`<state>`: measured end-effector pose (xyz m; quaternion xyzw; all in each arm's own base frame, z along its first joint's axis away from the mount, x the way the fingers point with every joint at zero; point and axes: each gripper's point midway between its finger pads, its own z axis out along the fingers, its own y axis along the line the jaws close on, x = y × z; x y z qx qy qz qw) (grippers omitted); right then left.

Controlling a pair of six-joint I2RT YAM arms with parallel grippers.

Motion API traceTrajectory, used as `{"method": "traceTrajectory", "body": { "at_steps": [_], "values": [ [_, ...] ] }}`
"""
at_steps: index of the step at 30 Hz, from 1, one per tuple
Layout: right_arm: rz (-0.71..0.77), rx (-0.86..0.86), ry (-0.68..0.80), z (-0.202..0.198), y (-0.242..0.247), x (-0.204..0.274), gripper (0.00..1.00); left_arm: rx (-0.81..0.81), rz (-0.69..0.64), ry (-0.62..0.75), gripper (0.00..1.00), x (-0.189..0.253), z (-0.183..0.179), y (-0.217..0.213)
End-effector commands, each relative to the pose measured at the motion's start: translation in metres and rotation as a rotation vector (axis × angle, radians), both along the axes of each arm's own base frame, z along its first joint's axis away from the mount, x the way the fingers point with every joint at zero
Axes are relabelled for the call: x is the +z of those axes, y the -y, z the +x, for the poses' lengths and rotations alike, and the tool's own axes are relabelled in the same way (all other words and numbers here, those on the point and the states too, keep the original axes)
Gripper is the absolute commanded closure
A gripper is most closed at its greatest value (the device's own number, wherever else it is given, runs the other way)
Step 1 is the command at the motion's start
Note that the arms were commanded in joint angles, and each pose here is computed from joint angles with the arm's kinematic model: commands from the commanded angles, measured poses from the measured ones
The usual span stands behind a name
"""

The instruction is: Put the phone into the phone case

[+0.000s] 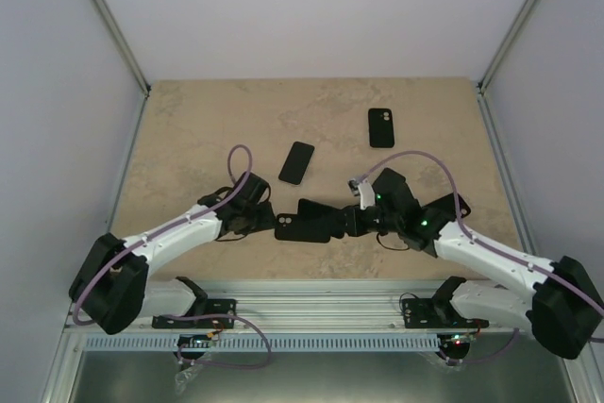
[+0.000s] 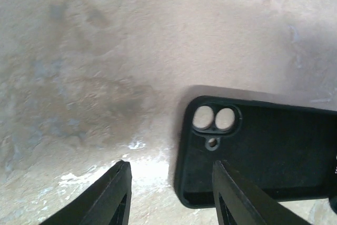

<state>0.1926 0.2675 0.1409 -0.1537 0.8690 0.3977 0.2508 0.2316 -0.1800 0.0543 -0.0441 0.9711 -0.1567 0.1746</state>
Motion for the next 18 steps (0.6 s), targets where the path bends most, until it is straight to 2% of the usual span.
{"method": "traceTrajectory", "body": {
  "at_steps": [1, 12, 18],
  "values": [
    [0.056, 0.115, -0.086, -0.004, -0.019, 0.008, 0.99, 0.021, -0.133, 0.015, 0.56, 0.004, 0.002, 0.002],
    [0.112, 0.205, -0.281, -0.001, -0.044, -0.010, 0.99, 0.057, -0.349, 0.020, 0.50, 0.001, -0.003, 0.010],
    [0.141, 0.200, -0.337, 0.007, -0.050, -0.019, 1.00, 0.063, -0.342, 0.029, 0.48, -0.002, 0.000, 0.008]
  ]
}}
